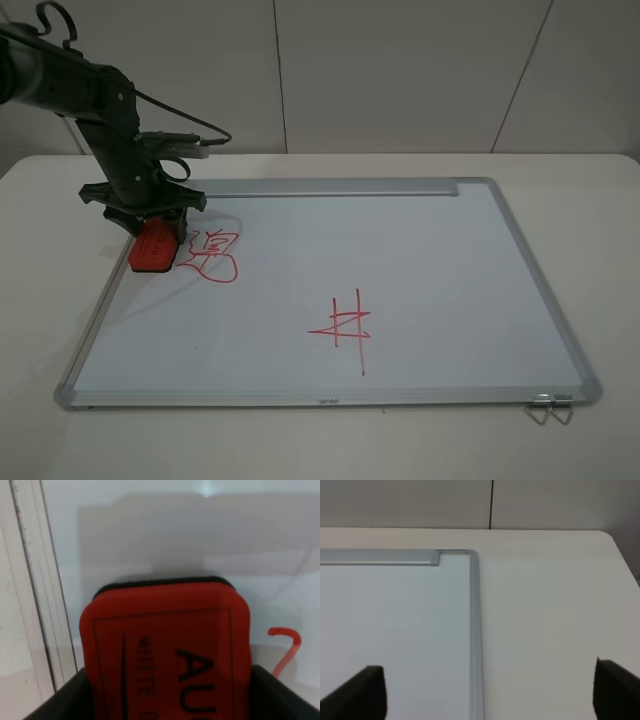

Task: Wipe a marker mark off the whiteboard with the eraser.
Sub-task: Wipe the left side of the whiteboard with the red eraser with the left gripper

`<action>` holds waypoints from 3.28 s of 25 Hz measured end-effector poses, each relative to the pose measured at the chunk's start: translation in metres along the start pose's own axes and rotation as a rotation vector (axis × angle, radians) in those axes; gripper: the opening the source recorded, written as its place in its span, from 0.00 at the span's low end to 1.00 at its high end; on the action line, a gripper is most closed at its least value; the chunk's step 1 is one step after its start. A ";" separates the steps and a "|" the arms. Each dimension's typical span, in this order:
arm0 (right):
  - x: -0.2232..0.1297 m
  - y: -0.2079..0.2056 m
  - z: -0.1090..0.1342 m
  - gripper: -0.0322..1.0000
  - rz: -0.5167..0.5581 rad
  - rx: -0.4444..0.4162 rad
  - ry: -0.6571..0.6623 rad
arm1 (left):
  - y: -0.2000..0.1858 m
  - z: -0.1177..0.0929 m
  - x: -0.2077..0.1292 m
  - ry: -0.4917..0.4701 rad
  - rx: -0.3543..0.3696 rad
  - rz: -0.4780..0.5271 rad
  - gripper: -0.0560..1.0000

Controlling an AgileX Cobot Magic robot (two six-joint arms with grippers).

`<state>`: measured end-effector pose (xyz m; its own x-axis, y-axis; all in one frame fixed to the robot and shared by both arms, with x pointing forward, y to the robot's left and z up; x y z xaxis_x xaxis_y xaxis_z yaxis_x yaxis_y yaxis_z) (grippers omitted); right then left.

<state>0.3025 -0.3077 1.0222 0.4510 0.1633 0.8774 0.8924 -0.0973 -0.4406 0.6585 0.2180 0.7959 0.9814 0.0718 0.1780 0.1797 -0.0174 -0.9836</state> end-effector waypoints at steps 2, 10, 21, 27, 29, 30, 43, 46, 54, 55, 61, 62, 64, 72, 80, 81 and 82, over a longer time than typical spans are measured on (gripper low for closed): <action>0.000 0.000 0.000 0.72 0.000 0.000 0.000 | 0.002 -0.002 0.000 0.001 -0.003 0.002 0.60; 0.000 0.000 0.000 0.72 0.000 0.000 0.000 | 0.009 -0.065 -0.009 0.164 -0.035 -0.048 0.60; 0.000 0.000 0.000 0.72 0.000 0.000 0.000 | 0.007 -0.166 -0.061 0.402 -0.104 -0.065 0.60; 0.000 0.000 0.000 0.72 0.000 0.000 0.000 | 0.006 -0.173 -0.067 0.399 -0.108 -0.062 0.60; 0.000 0.000 0.000 0.72 0.000 0.000 0.000 | 0.007 -0.171 -0.065 0.390 -0.104 -0.060 0.60; 0.000 0.000 0.000 0.72 0.000 0.000 0.000 | 0.007 -0.169 -0.064 0.386 -0.102 -0.058 0.60; 0.000 0.000 0.000 0.72 0.000 0.000 0.000 | 0.013 -0.075 -0.039 0.185 -0.013 0.102 0.60; 0.000 0.000 0.000 0.72 0.000 0.000 0.000 | 0.013 -0.052 -0.033 0.141 0.006 0.121 0.60; 0.000 0.000 0.000 0.72 0.000 0.000 0.000 | 0.014 -0.008 -0.018 0.086 0.052 0.120 0.60; 0.000 0.000 0.000 0.72 0.000 0.000 0.000 | 0.014 -0.007 -0.018 0.084 0.053 0.120 0.60; 0.000 0.000 0.000 0.72 0.000 0.000 0.000 | 0.013 -0.017 -0.021 0.161 0.077 0.110 0.60; 0.000 0.000 0.000 0.72 0.000 0.000 0.000 | 0.012 -0.021 -0.022 0.189 0.083 0.107 0.60; 0.000 0.000 0.000 0.72 0.000 0.000 0.000 | 0.012 -0.035 -0.027 0.230 0.078 0.107 0.60; 0.000 0.000 0.000 0.72 0.000 0.000 0.000 | 0.010 -0.106 -0.053 0.284 -0.040 0.094 0.60; 0.000 0.000 0.000 0.72 0.000 0.000 0.000 | 0.006 -0.156 -0.077 0.375 -0.100 0.060 0.60; 0.000 0.000 0.000 0.72 0.000 0.000 0.000 | 0.006 -0.160 -0.080 0.383 -0.105 0.062 0.60; 0.000 0.000 0.000 0.72 0.000 0.000 0.000 | 0.005 -0.163 -0.082 0.387 -0.108 0.062 0.60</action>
<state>0.3025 -0.3077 1.0222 0.4510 0.1633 0.8774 0.8924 -0.0973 -0.4406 0.5904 0.0496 0.7810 0.9399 -0.3130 0.1364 0.1048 -0.1159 -0.9877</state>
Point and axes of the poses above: a point on each arm's last joint axis where the gripper is mounted, y pointing out along that axis toward the gripper, z along the wrist's bending axis when the last joint is at zero, x = y × z, the point moved 8 cm from there along y, pointing out along that axis toward the gripper, and after that the axes turned 9 degrees about -y, right-handed, at the moved point
